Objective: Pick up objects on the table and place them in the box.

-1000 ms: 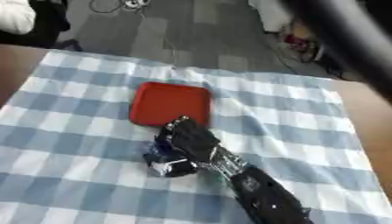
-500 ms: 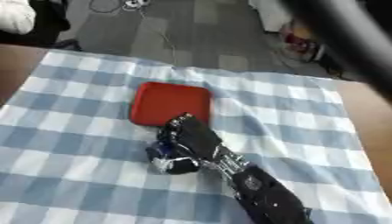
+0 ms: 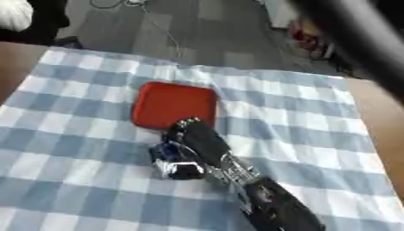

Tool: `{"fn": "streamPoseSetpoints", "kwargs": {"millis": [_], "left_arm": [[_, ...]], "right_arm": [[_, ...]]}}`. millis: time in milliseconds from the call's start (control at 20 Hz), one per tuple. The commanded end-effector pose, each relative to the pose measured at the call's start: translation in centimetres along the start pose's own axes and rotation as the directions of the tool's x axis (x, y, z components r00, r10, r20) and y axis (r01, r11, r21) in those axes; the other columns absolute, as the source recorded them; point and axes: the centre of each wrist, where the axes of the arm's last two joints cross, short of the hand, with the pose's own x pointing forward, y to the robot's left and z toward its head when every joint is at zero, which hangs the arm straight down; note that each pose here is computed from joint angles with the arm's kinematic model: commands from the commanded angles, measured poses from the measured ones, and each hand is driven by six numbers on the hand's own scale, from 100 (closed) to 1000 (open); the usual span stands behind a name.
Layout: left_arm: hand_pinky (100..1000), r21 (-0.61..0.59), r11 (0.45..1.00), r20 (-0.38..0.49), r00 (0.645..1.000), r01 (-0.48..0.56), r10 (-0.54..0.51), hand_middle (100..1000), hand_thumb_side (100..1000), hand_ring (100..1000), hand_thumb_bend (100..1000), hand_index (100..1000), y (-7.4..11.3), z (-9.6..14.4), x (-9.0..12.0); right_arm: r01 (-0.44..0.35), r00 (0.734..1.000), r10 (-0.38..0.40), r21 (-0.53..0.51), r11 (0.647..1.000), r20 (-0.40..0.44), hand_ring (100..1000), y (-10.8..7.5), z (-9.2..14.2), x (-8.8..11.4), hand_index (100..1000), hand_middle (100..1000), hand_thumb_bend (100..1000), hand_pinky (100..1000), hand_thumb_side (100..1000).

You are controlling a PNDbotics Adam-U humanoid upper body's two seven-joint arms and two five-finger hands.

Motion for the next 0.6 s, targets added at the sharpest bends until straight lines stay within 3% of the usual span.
{"fn": "streamPoseSetpoints", "kwargs": {"millis": [50, 600], "left_arm": [[799, -0.011, 1.0, 0.025, 1.0, 0.007, -0.007, 1000, 1000, 837, 305, 877, 0.3, -0.4, 0.4], [799, -0.013, 1.0, 0.022, 1.0, 0.007, -0.006, 1000, 1000, 837, 306, 877, 0.3, -0.3, 0.4]], "right_arm": [[0.0, 1.0, 0.001, -0.042, 0.999, 0.011, 100, -2.1, -1.1, 0.2, 318, 100, 100, 100, 819], [-0.068, 0.997, 0.071, -0.066, 0.995, 0.039, 100, -6.0, -3.5, 1.3, 319, 100, 100, 100, 832]]}}
